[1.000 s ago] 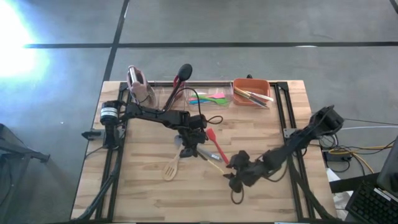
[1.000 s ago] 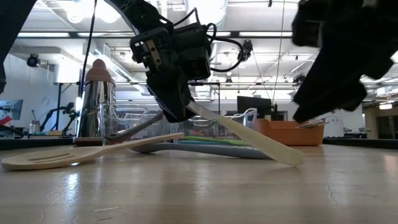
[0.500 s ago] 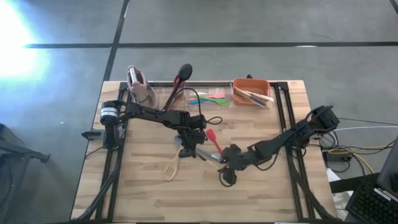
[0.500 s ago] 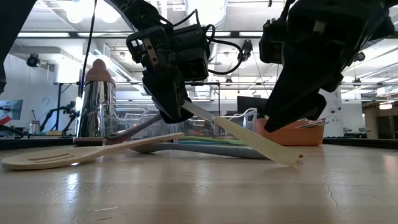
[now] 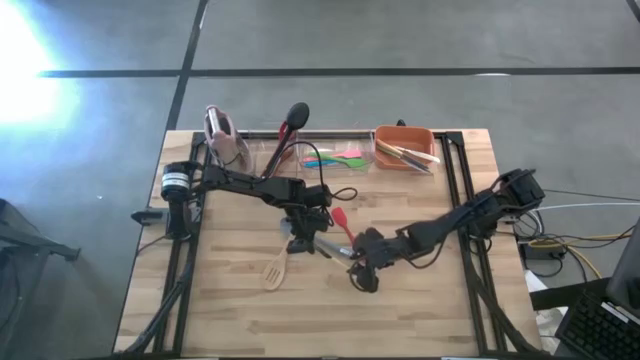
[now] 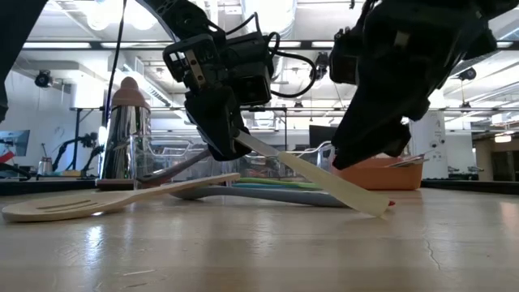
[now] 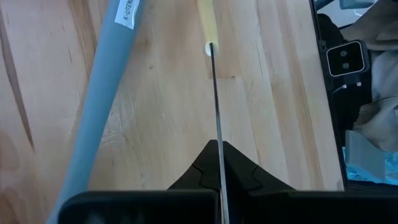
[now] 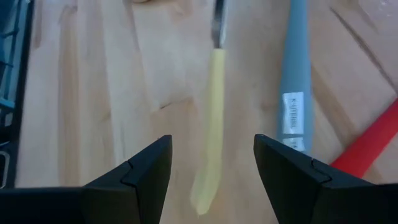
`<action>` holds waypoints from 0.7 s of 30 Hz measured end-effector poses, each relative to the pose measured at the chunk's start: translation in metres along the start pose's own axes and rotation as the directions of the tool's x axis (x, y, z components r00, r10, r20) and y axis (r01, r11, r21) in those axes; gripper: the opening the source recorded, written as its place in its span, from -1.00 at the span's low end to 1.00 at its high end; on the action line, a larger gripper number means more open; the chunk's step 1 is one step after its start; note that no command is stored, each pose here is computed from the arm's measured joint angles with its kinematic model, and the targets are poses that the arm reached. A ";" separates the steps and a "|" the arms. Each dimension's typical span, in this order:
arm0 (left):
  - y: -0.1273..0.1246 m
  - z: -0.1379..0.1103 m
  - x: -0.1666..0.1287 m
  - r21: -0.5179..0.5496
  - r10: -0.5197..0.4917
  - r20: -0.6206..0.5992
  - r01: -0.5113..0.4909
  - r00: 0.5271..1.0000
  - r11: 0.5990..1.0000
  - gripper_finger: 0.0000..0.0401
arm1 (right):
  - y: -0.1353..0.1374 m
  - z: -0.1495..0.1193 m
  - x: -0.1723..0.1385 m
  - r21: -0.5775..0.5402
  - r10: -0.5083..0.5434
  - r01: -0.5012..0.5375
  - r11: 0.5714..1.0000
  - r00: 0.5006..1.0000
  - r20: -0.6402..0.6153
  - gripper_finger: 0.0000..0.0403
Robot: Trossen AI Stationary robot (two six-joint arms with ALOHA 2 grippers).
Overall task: Pick & Place Kitchen Items
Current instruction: Put the yellow knife into the orange bin
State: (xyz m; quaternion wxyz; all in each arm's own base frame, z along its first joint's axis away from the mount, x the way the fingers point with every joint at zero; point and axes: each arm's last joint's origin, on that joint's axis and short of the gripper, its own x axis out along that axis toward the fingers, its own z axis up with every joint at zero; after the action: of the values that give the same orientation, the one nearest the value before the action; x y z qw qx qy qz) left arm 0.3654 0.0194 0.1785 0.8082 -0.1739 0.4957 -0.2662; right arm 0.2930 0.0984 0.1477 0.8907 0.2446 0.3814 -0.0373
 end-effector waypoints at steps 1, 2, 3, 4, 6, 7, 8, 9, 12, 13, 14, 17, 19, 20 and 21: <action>0.000 0.000 0.000 0.000 0.000 0.000 0.000 1.000 1.000 -1.00 | -0.002 0.000 0.002 0.003 -0.005 0.005 1.000 1.000 -0.001 0.09; 0.000 0.000 0.000 0.000 0.000 0.000 0.000 1.000 1.000 -1.00 | -0.003 0.000 0.004 0.006 -0.004 0.004 1.000 1.000 0.001 0.09; 0.000 0.000 0.000 0.000 0.000 0.000 0.000 1.000 1.000 -1.00 | -0.004 0.000 0.007 0.009 0.004 -0.004 1.000 1.000 -0.005 0.09; 0.000 0.000 0.000 0.000 0.000 0.000 0.000 1.000 1.000 -1.00 | -0.005 -0.001 0.012 0.013 0.018 -0.018 1.000 1.000 -0.012 0.09; 0.000 0.000 0.000 -0.001 -0.001 -0.001 0.001 1.000 1.000 -1.00 | -0.007 -0.002 0.020 0.017 0.050 -0.050 0.999 0.999 -0.020 0.09; 0.000 0.000 0.000 -0.001 -0.001 -0.001 0.001 1.000 1.000 -1.00 | -0.007 -0.004 0.024 0.017 0.053 -0.052 0.998 0.998 -0.023 0.09; 0.000 0.000 0.000 -0.001 -0.001 -0.002 0.001 1.000 1.000 -1.00 | -0.008 -0.005 0.026 0.017 0.050 -0.049 0.999 0.998 -0.028 0.09; 0.000 0.000 0.000 -0.003 -0.002 -0.003 0.002 1.000 1.000 -1.00 | -0.007 -0.005 0.029 0.017 0.049 -0.048 0.999 0.998 -0.031 0.09; 0.000 -0.001 0.000 -0.005 -0.003 -0.007 0.003 1.000 1.000 -1.00 | -0.008 -0.007 0.037 0.016 0.042 -0.041 0.999 0.998 -0.042 0.09; 0.000 -0.001 0.000 -0.006 -0.003 -0.007 0.003 1.000 1.000 -1.00 | -0.008 -0.008 0.040 0.017 0.047 -0.046 0.999 0.998 -0.043 0.09; 0.000 -0.001 0.000 -0.006 -0.003 -0.007 0.003 1.000 1.000 -1.00 | -0.008 -0.008 0.043 0.017 0.050 -0.050 0.999 0.998 -0.048 0.09; 0.000 -0.001 0.000 -0.007 -0.003 -0.009 0.003 1.000 1.000 -1.00 | -0.007 -0.008 0.048 0.008 0.050 -0.050 0.999 0.997 -0.052 0.09; 0.000 -0.001 0.000 -0.009 -0.004 -0.011 0.003 1.000 1.000 -1.00 | -0.006 -0.007 0.050 0.001 0.049 -0.049 0.999 0.997 -0.054 0.08; 0.000 -0.001 0.000 -0.010 -0.005 -0.013 0.004 1.000 1.000 -1.00 | -0.006 -0.007 0.050 -0.004 0.047 -0.048 0.999 0.997 -0.056 0.06; 0.000 -0.002 0.000 -0.012 -0.005 -0.015 0.005 1.000 1.000 -1.00 | -0.006 -0.007 0.050 -0.009 0.047 -0.048 0.999 0.997 -0.056 0.03</action>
State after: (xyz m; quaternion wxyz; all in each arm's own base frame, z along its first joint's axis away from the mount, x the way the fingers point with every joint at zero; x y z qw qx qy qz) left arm 0.3638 0.0191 0.1778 0.8028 -0.1781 0.5027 -0.2666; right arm 0.3225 0.1027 0.1064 0.8816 0.2500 0.4004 -0.0074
